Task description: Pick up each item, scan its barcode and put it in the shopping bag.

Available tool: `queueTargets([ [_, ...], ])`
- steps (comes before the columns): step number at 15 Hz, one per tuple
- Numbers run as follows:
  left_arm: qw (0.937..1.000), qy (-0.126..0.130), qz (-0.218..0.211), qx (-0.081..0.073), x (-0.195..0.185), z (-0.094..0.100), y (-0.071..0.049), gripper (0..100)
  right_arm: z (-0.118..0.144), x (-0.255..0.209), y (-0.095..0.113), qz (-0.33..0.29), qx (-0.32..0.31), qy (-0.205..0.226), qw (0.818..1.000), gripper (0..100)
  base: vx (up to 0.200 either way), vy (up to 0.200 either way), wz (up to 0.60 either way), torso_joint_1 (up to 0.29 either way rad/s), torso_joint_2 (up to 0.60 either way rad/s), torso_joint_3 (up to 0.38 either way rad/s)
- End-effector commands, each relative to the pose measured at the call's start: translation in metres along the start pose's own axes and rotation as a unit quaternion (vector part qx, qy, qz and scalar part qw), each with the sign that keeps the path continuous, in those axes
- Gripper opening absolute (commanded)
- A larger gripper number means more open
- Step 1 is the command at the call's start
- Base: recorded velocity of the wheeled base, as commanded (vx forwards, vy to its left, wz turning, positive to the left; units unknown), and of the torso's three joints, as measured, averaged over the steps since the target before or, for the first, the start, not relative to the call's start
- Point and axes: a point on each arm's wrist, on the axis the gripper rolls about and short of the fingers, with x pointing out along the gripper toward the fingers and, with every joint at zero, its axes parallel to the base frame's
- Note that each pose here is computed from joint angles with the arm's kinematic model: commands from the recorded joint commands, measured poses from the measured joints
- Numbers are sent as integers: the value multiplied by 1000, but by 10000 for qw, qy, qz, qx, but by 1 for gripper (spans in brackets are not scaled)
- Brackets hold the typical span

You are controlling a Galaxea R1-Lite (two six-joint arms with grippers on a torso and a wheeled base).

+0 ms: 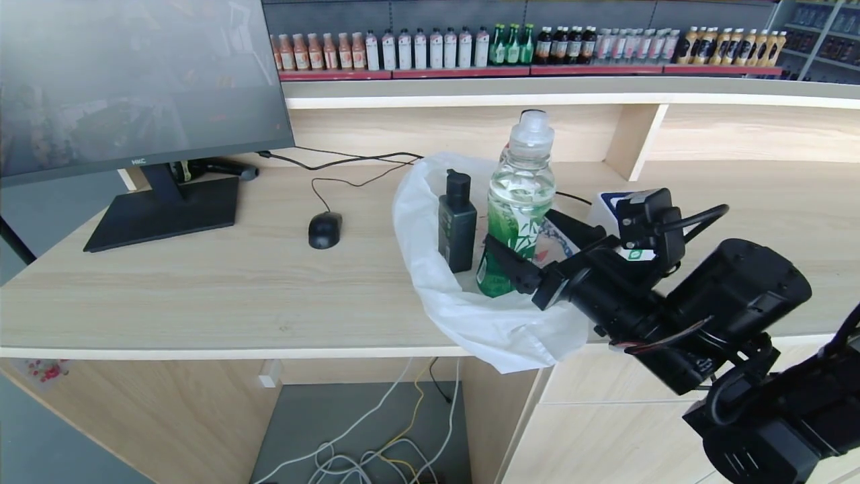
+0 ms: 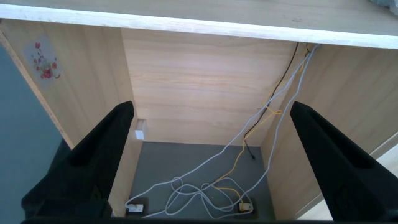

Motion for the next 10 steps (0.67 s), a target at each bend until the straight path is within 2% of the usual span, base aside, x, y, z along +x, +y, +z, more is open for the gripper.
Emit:
queueTargets([
  [1,10000,-2,2,0,0,0,0,100,24,-29,1,-4,-40,-130,9999,100,0,0,0,0,0,0],
  [3,10000,-2,2,8,0,0,0,100,43,-100,-6,-249,-116,35,9996,100,0,0,0,0,0,0],
  [5,10000,-2,2,8,0,0,0,100,46,-164,-11,-583,-177,196,9980,100,0,0,0,0,0,0],
  [7,10000,-2,2,8,0,0,0,100,61,-191,-8,-688,-101,93,9975,100,0,0,0,0,0,0],
  [10,10000,-2,2,8,0,0,0,100,54,-244,3,-656,-83,980,9930,100,0,0,0,0,0,0],
])
